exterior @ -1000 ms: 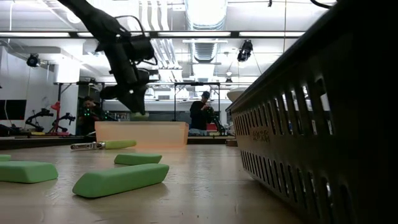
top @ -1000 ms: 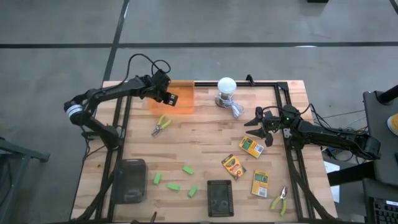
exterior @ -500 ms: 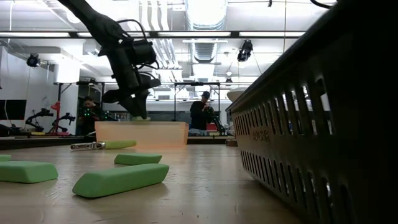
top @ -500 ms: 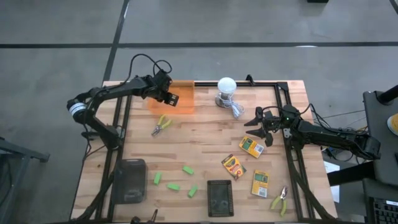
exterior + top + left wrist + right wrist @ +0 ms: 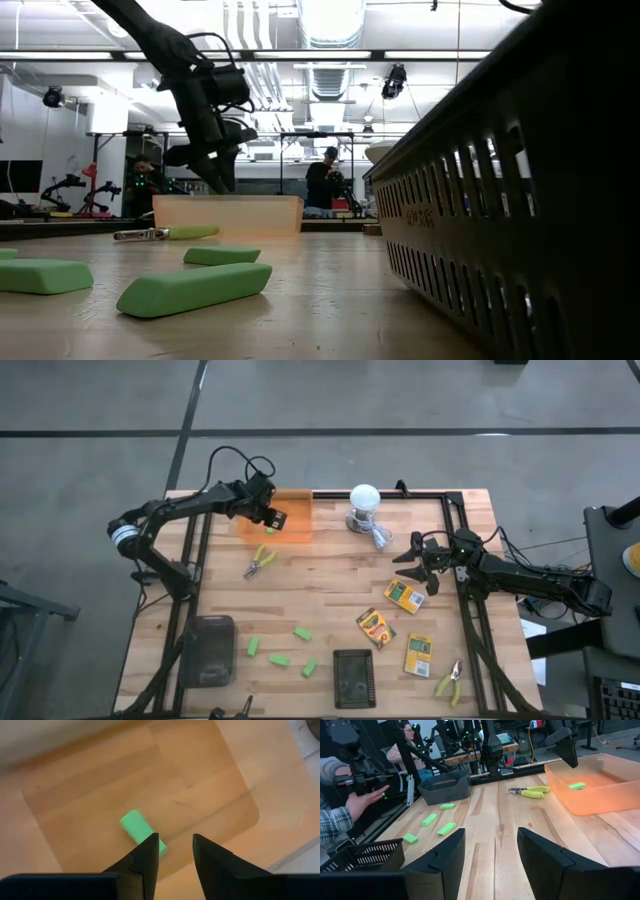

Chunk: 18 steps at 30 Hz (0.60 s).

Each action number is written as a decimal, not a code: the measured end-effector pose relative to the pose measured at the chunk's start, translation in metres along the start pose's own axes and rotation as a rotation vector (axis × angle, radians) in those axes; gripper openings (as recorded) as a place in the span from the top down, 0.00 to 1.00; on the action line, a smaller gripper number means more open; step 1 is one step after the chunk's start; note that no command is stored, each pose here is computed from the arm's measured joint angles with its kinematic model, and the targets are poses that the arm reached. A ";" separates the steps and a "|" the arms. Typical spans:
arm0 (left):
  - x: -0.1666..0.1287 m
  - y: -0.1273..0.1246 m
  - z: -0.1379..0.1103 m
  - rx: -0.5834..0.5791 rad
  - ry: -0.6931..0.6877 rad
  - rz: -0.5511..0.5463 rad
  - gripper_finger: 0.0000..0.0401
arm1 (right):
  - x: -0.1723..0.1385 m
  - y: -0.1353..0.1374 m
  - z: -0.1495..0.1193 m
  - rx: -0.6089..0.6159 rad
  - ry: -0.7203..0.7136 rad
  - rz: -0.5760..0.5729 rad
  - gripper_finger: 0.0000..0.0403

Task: Pick & Place School Supplies
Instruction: Put the green eraser into the orange bin

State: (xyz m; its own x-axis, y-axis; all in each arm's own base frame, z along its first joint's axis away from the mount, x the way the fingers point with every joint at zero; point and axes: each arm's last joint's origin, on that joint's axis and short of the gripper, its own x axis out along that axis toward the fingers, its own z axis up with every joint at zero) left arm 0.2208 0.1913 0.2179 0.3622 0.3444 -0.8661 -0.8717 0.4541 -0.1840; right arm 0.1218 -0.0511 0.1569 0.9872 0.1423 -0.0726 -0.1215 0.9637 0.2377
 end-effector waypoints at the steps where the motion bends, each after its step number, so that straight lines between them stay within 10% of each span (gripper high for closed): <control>1: 0.000 0.000 0.000 0.000 0.002 0.001 0.69 | 0.000 0.000 0.000 0.000 0.000 0.000 0.56; 18: -0.059 -0.027 -0.002 0.268 -0.042 -0.377 0.69 | 0.000 0.000 0.000 0.000 0.000 0.000 0.56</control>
State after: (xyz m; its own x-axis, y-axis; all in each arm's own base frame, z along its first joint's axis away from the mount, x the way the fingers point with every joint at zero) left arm 0.2227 0.1576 0.2730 0.6553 0.1447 -0.7414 -0.5625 0.7486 -0.3510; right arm 0.1218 -0.0511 0.1570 0.9872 0.1424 -0.0724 -0.1216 0.9637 0.2378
